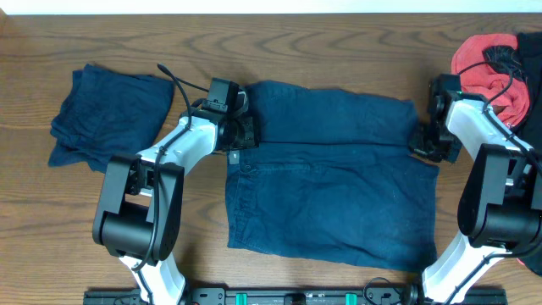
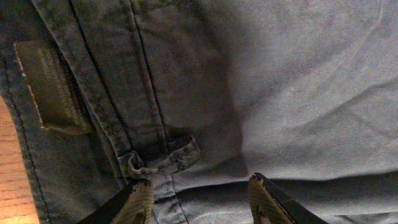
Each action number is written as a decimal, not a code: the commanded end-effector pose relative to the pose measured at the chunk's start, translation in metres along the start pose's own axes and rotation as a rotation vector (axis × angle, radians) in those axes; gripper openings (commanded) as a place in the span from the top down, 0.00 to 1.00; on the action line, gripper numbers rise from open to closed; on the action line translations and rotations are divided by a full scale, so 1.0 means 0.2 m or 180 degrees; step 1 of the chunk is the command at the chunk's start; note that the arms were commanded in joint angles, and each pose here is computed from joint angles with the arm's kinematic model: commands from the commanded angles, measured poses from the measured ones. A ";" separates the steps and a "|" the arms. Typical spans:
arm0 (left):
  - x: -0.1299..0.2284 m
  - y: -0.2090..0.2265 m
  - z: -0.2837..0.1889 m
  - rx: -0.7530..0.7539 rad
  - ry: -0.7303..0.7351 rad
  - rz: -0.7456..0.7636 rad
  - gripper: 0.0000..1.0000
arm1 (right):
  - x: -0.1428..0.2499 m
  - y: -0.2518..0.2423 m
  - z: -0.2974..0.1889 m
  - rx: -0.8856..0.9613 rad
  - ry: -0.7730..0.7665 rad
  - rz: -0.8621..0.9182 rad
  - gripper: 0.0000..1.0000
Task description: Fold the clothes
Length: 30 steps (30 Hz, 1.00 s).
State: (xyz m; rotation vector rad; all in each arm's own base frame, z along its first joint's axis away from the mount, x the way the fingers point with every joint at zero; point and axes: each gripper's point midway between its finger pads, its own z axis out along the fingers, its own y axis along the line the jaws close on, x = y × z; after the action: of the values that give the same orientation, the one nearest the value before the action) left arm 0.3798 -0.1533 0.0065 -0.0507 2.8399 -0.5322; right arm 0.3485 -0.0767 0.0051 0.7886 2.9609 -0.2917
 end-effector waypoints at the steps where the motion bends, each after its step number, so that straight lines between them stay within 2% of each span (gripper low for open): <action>1: 0.18 0.17 0.09 -0.0325 0.0347 -0.0151 0.48 | -0.18 0.04 -0.15 -0.0183 -0.0371 -0.0014 0.93; 4: 0.18 0.17 0.09 -0.0326 0.0348 -0.0152 0.48 | -0.36 0.10 -0.34 -0.0407 -0.0733 0.0002 0.90; 7: 0.18 0.17 0.09 -0.0325 0.0347 -0.0151 0.48 | -0.48 0.32 -0.53 -0.1125 -0.1043 -0.0537 0.88; 9: 0.18 0.17 0.09 -0.0326 0.0345 -0.0151 0.48 | -0.48 0.45 -0.61 -0.1550 -0.1125 -0.0898 0.86; 11: 0.18 0.17 0.09 -0.0325 0.0345 -0.0151 0.48 | -0.44 0.52 -0.63 -0.1714 -0.1084 -0.1034 0.85; 21: 0.18 0.17 0.09 -0.0324 0.0344 -0.0150 0.48 | -0.15 0.71 -0.21 -0.1553 -0.0318 -0.1336 0.87; 26: 0.18 0.17 0.09 -0.0325 0.0345 -0.0152 0.48 | -0.11 0.77 -0.02 -0.1391 -0.0188 -0.1359 0.87; 30: 0.17 0.16 0.09 -0.0320 0.0328 -0.0146 0.48 | -0.16 0.80 0.09 -0.1242 -0.0296 -0.1295 0.88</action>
State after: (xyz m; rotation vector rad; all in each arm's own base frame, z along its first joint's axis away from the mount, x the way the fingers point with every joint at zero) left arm 0.3791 -0.1526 0.0068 -0.0527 2.8427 -0.5297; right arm 0.4653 0.0439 -0.0014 0.0937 2.8536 0.3003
